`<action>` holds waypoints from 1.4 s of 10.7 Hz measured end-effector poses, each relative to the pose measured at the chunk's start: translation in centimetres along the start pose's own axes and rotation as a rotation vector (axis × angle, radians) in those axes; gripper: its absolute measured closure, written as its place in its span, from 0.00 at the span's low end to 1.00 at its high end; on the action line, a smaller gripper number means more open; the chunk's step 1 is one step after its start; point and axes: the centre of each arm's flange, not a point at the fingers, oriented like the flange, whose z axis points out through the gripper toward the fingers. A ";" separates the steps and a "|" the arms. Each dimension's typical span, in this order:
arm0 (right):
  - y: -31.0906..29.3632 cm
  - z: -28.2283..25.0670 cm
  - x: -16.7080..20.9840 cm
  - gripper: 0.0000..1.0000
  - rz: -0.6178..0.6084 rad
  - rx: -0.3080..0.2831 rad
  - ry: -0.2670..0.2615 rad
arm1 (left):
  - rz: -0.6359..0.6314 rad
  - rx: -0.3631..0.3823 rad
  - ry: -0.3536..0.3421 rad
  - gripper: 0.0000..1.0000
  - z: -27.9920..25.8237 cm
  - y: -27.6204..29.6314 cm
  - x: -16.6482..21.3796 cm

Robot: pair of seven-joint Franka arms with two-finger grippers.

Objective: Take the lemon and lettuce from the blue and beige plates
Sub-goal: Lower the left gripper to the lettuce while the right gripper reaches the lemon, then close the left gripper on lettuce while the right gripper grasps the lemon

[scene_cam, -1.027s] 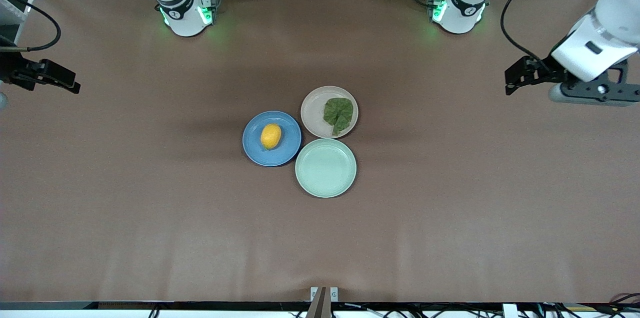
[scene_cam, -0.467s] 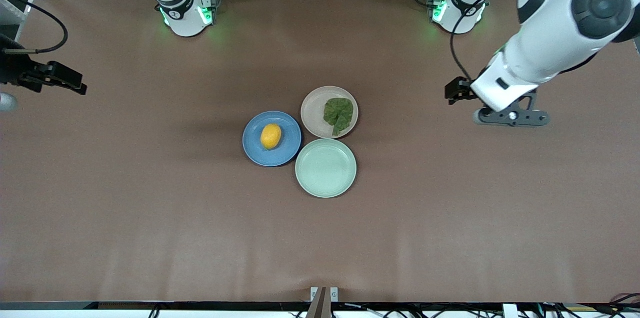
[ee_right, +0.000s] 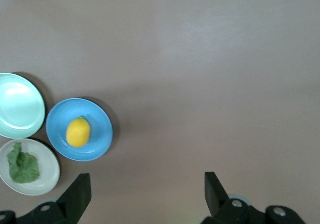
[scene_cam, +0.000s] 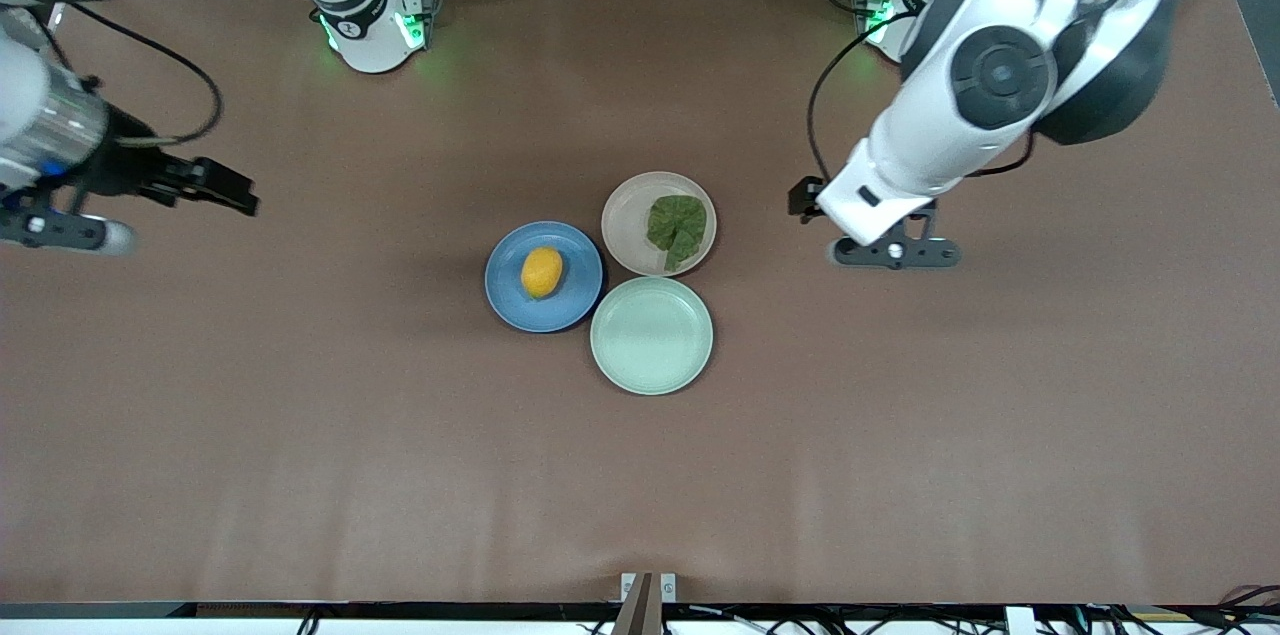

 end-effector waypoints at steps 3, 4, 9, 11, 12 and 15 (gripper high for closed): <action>-5.4 5.8 -0.4 0.00 0.039 0.012 0.004 | -0.071 0.029 -0.027 0.00 5.2 5.1 -0.6; -7.0 7.5 -0.5 0.00 0.043 0.017 -0.001 | -0.085 0.048 -0.040 0.00 7.3 6.8 -0.9; -14.1 18.0 -1.6 0.00 0.081 0.071 0.012 | -0.086 0.142 -0.052 0.00 18.8 15.2 -4.0; -15.5 20.9 -2.3 0.00 0.111 0.053 0.012 | -0.078 0.119 -0.050 0.00 21.4 16.0 -3.6; -16.0 22.0 -2.4 0.00 0.132 0.048 0.011 | -0.073 0.107 -0.047 0.00 22.2 16.4 -3.6; -17.5 25.3 -2.7 0.00 0.199 0.027 0.000 | -0.023 0.113 -0.035 0.00 25.0 18.5 -4.9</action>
